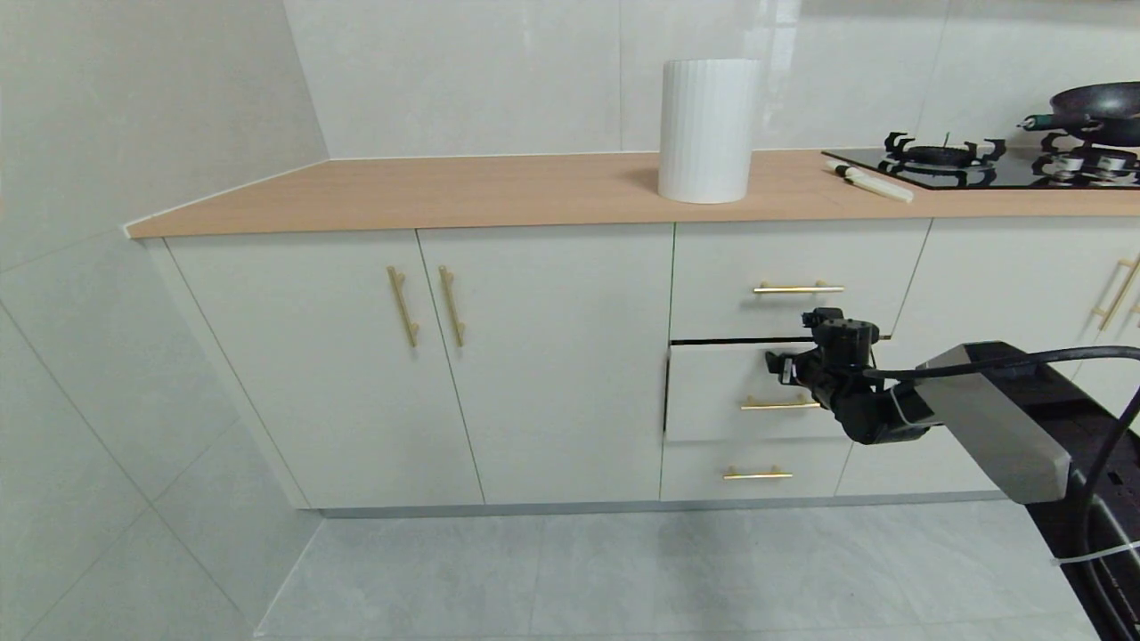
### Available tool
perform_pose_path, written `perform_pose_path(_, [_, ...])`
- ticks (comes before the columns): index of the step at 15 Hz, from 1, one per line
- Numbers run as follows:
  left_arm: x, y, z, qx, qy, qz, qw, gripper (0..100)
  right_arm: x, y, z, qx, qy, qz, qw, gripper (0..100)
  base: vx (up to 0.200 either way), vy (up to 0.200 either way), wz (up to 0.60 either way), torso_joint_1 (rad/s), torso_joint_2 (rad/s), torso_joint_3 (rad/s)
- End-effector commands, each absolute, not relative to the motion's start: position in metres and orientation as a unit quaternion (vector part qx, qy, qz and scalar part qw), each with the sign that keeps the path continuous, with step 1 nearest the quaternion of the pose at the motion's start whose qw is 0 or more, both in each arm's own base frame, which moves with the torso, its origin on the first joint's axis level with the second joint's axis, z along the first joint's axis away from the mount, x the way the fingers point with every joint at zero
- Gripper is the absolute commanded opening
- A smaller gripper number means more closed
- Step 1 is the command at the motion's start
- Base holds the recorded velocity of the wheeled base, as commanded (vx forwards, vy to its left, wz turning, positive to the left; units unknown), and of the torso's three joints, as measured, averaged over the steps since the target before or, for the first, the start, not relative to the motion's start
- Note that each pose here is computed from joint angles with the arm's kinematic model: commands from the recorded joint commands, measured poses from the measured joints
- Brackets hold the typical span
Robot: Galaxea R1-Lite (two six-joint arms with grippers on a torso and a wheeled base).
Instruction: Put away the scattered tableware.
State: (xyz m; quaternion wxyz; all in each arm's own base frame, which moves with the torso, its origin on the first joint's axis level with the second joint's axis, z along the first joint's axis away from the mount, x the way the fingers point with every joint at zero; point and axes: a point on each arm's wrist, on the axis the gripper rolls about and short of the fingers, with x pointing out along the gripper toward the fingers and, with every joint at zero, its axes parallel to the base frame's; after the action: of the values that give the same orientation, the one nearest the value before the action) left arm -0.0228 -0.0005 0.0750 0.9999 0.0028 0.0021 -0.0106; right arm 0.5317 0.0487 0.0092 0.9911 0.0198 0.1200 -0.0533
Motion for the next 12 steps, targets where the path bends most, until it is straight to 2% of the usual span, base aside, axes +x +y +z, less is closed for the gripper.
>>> perform_pose_path(1, [-0.023,0.000,0.075,0.003,0.002,-0.011,1.000,100,0.536,0.048,0.004,0.020,0.117,-0.055,0.991,100,0.000,0.000,0.00,0.000,0.00,0.000])
perform_pose_path(12, [-0.023,0.000,0.075,0.002,0.002,-0.011,1.000,100,0.551,0.049,-0.001,0.024,0.103,-0.071,0.992,100,0.000,0.000,0.00,0.000,0.00,0.000])
